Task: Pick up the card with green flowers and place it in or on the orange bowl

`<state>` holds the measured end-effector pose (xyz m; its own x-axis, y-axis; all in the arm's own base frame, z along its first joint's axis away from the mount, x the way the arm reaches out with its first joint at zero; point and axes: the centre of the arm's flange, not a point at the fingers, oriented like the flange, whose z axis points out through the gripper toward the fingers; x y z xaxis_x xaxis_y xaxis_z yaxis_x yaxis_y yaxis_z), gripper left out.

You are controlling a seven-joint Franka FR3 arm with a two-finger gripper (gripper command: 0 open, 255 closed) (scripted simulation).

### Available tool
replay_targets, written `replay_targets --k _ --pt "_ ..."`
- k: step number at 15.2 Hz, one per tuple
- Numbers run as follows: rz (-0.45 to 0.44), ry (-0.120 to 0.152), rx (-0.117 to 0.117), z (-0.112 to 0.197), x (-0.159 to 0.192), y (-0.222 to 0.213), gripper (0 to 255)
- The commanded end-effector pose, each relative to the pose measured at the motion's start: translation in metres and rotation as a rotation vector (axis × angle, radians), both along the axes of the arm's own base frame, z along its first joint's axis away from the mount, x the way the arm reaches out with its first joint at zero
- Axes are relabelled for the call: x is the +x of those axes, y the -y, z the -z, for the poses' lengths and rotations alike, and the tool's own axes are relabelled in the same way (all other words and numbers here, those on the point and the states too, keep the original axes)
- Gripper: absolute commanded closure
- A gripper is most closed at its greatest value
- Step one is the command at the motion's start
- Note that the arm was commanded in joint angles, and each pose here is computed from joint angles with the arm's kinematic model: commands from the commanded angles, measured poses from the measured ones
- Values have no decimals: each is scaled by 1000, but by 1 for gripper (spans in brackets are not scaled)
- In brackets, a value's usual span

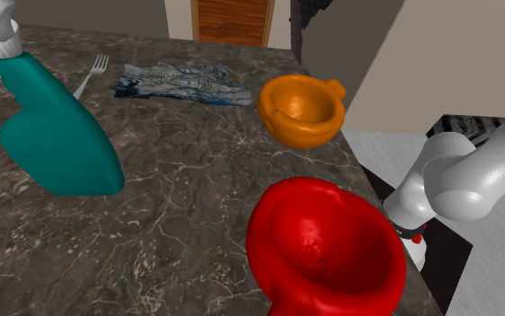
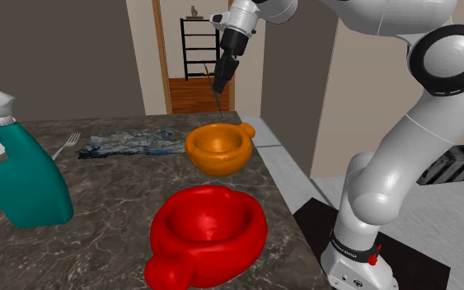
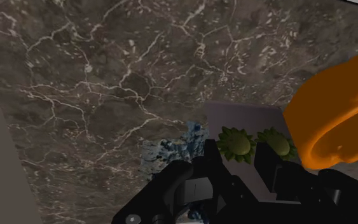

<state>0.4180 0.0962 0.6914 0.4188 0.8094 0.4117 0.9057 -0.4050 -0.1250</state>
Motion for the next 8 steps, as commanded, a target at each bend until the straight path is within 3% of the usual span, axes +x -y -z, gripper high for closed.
replay_targets --k 1,8 --pt "0 0 0 -11 0 0 255" --pt "0 0 0 -48 0 0 255"
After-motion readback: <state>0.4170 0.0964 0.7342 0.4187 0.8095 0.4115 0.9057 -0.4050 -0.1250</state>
